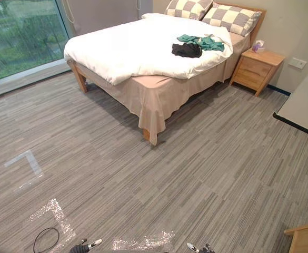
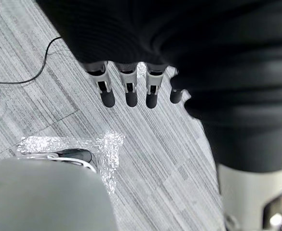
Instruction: Tidy the bed and pick cloth on bed and put in laundry
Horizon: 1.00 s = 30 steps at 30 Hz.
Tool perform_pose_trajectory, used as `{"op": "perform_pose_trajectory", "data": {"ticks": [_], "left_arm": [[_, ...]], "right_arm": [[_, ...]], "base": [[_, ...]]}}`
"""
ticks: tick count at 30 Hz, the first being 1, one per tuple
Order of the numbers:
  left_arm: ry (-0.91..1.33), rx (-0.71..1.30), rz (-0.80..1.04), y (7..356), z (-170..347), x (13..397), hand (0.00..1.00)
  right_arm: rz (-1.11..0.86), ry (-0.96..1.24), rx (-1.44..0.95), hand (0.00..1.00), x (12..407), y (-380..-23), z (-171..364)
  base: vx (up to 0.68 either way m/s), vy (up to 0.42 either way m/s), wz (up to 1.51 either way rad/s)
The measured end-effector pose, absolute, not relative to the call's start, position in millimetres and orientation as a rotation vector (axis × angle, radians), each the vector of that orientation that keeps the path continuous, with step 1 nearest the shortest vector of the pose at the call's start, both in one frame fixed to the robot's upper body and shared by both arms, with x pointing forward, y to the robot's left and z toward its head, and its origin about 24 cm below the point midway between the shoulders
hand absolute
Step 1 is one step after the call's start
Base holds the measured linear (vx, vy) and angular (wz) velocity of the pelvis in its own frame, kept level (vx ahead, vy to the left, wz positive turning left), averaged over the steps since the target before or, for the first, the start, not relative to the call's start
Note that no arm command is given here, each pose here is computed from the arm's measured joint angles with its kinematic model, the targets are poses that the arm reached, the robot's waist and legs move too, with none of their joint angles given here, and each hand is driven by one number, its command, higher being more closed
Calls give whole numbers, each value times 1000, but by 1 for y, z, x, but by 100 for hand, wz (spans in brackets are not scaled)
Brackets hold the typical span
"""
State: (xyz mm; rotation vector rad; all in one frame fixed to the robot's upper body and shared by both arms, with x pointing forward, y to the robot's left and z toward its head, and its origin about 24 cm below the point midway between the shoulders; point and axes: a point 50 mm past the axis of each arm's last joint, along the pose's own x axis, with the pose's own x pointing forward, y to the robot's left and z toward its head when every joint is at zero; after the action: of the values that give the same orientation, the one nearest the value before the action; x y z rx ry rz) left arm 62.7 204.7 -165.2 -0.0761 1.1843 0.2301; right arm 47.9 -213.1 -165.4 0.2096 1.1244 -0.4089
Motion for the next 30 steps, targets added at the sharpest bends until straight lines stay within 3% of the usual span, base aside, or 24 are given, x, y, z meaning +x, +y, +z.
{"op": "perform_pose_trajectory", "data": {"ticks": [12,19,26,30], "left_arm": [[1196,-21,260,219,-162,74,0],[1219,4,223,208,-165,71,0],[1060,-135,275,186,-159,95,0],[955,-139,287,190,-151,109,0]], "right_arm": [[-569,994,413,0,61,-203,-161],[-590,1022,396,0,39,-207,-160],[-557,1014,301,0,49,-221,-158],[-472,1034,226,0,63,-219,-159]], "base": [[26,-41,-18],[367,-313,-33],[488,-342,-18],[482,-121,-35]]}}
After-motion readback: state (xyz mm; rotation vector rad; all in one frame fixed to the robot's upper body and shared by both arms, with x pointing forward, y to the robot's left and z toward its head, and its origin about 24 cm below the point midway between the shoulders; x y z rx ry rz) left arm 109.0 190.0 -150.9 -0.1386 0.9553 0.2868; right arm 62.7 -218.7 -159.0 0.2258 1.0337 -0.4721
